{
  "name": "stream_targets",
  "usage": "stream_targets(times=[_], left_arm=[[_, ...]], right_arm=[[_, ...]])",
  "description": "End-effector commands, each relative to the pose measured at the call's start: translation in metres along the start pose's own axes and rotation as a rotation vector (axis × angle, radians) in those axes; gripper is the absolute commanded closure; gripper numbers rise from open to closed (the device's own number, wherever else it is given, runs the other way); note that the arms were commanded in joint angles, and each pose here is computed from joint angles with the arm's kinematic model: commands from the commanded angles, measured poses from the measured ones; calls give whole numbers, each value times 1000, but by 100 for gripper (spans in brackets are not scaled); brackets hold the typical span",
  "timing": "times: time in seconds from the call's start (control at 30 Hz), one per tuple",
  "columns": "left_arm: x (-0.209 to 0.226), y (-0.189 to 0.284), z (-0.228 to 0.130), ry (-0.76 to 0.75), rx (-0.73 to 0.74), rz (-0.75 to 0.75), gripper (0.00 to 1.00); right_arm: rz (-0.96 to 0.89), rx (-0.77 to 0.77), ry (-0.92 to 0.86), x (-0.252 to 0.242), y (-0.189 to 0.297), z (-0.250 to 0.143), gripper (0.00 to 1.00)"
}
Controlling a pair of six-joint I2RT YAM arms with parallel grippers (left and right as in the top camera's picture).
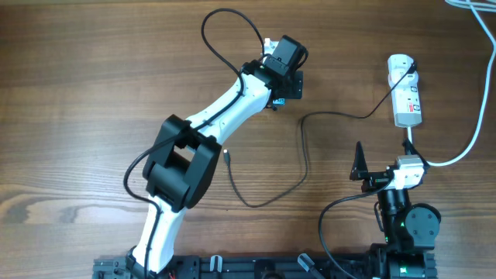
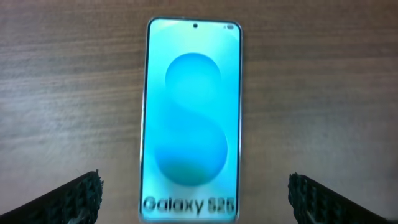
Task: Plug charger to phone and switch on socket
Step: 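Move the left gripper forward over the Galaxy S25 phone, then lower the left gripper and close it on the phone's sides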
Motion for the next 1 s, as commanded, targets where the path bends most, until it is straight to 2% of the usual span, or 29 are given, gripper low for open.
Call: stream_targets(times=[0.0, 0.23, 0.27, 0.3, 0.37, 0.53, 0.7, 0.83, 0.93, 0.97], left_arm=[[3, -28, -3, -33, -6, 31, 0], [6, -51, -20, -63, 42, 52, 0], [7, -51, -22, -65, 51, 56, 3], [7, -51, -26, -69, 66, 59, 13], [9, -51, -31, -75, 93, 64, 22], [10, -47, -52, -90, 206, 52, 29], [15, -36, -87, -104, 392, 42, 29], [21, -17, -121, -101, 600, 34, 27], [29, -5, -137, -103, 700, 63, 21], [31, -1, -141, -105, 725, 75, 16]], right_arm=[[-5, -11, 20, 0, 0, 2, 0], [-5, -11, 20, 0, 0, 2, 1], [-5, -11, 20, 0, 0, 2, 0], [-5, -11, 20, 0, 0, 2, 0], [-5, -11, 20, 0, 0, 2, 0], [-5, -11, 20, 0, 0, 2, 0], [-5, -11, 20, 0, 0, 2, 0], [-5, -11, 20, 0, 0, 2, 0], [-5, -11, 20, 0, 0, 2, 0], [-5, -11, 20, 0, 0, 2, 0]])
Point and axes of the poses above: each gripper's point midway between its finger pads, its own y axis back along the fingers, its own x axis along the line the jaws close on, z = x × y, the point moved 4 cm from there along y, back along the fingers, and after that the axes turned 3 degrees about -y, right-handed, at the moved point
